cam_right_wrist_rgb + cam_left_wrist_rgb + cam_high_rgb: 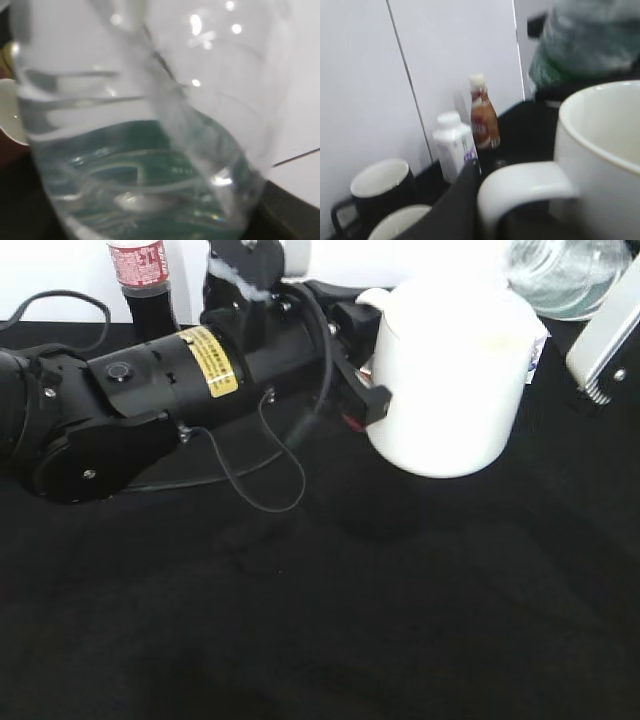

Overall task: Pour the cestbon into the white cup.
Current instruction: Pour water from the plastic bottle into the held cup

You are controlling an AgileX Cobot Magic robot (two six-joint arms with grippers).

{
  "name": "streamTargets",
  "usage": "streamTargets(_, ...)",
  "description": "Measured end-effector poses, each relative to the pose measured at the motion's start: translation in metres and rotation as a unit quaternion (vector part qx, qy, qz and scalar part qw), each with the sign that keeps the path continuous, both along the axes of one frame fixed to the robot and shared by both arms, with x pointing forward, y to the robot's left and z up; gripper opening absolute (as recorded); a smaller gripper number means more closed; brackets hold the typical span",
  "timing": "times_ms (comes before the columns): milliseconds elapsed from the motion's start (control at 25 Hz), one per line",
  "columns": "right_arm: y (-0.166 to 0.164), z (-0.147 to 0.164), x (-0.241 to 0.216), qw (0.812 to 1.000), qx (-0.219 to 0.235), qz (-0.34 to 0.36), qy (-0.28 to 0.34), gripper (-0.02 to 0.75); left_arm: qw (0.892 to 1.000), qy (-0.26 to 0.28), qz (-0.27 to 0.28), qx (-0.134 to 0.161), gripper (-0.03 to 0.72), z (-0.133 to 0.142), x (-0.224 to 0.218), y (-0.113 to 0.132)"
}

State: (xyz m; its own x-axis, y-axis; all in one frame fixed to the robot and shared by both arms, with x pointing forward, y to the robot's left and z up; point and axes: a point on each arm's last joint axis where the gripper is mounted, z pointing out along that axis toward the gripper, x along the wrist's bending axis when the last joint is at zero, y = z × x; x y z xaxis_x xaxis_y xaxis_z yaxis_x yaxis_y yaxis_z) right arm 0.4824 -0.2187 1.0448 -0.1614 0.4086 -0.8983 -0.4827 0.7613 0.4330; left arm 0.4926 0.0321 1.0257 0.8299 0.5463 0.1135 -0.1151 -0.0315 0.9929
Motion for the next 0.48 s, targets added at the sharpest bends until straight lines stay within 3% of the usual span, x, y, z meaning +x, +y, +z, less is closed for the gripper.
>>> streamTargets(480,-0.0016,0.0047,0.0001,0.990,-0.109,-0.022,-0.088,0.477,1.000,0.002,-0.007,0.014,0.046,-0.0028,-0.0013,-0.0007)
